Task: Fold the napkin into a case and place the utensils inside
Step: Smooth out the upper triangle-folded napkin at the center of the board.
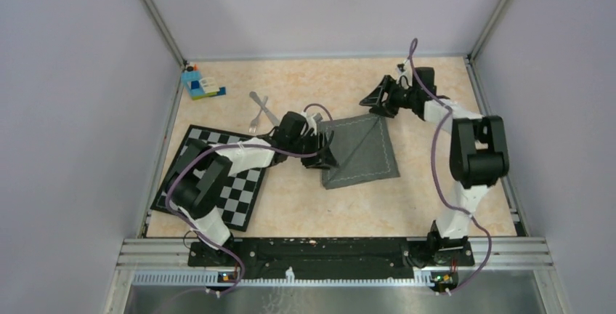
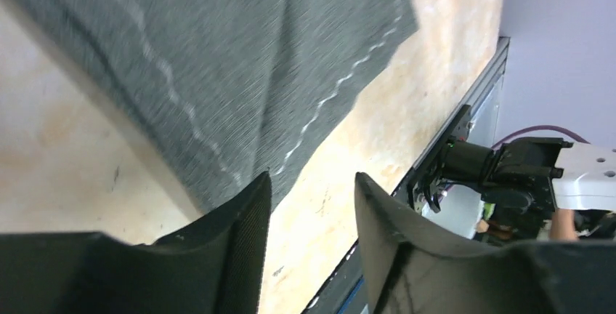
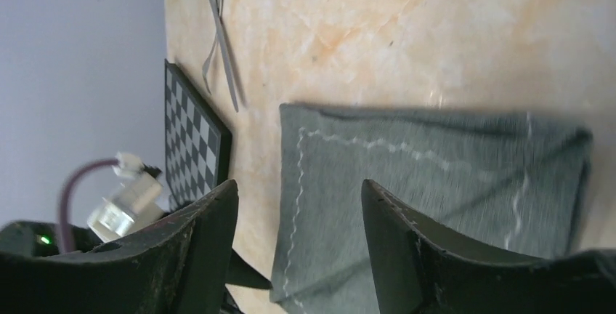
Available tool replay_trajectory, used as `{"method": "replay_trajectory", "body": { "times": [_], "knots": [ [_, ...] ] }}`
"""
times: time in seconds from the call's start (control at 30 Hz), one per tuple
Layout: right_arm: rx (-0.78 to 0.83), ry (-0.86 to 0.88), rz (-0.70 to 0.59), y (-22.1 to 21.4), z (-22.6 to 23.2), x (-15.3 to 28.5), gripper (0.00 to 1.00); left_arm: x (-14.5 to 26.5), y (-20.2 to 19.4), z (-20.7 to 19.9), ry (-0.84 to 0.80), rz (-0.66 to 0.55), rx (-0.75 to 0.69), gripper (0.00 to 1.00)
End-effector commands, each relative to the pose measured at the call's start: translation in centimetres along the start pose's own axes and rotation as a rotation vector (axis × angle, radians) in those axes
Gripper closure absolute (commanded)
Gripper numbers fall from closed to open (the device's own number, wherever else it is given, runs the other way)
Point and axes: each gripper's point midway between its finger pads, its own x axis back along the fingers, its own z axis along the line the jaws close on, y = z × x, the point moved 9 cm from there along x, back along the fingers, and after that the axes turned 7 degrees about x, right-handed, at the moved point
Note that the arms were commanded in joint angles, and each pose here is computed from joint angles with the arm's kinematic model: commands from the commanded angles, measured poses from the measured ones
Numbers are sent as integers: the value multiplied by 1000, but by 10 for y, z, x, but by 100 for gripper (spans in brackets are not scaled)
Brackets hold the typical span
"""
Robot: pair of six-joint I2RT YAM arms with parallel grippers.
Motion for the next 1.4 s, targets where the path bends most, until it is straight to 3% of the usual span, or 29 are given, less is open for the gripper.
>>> {"method": "replay_trajectory", "body": {
  "times": [0.0, 0.07, 0.2, 0.3, 0.47, 0.77, 0.9, 1.03, 1.37],
  "knots": [
    [55, -157, -76, -25, 29, 39, 39, 29, 39, -49, -81, -121, -134, 44],
    [67, -153, -44, -46, 31, 43, 43, 32, 58, -47, -35, -156, -135, 41],
    [86, -132, 35, -76, 26, 45, 61, 26, 95, -37, 55, -205, -149, 48],
    [97, -131, 63, -89, 21, 45, 65, 14, 114, -33, 92, -206, -170, 56],
    [100, -107, 87, -99, 19, 41, 71, -6, 137, -19, 180, -237, -187, 59],
    [91, -96, 100, -103, 14, 37, 74, -22, 159, 4, 300, -274, -162, 60],
    [91, -88, 102, -103, 14, 36, 74, -28, 158, 10, 312, -267, -142, 66],
    [87, -84, 105, -104, 13, 36, 74, -26, 157, 13, 326, -287, -134, 58],
    [94, -63, 100, -104, 14, 33, 75, -35, 154, 22, 323, -274, -114, 63]
  ]
}}
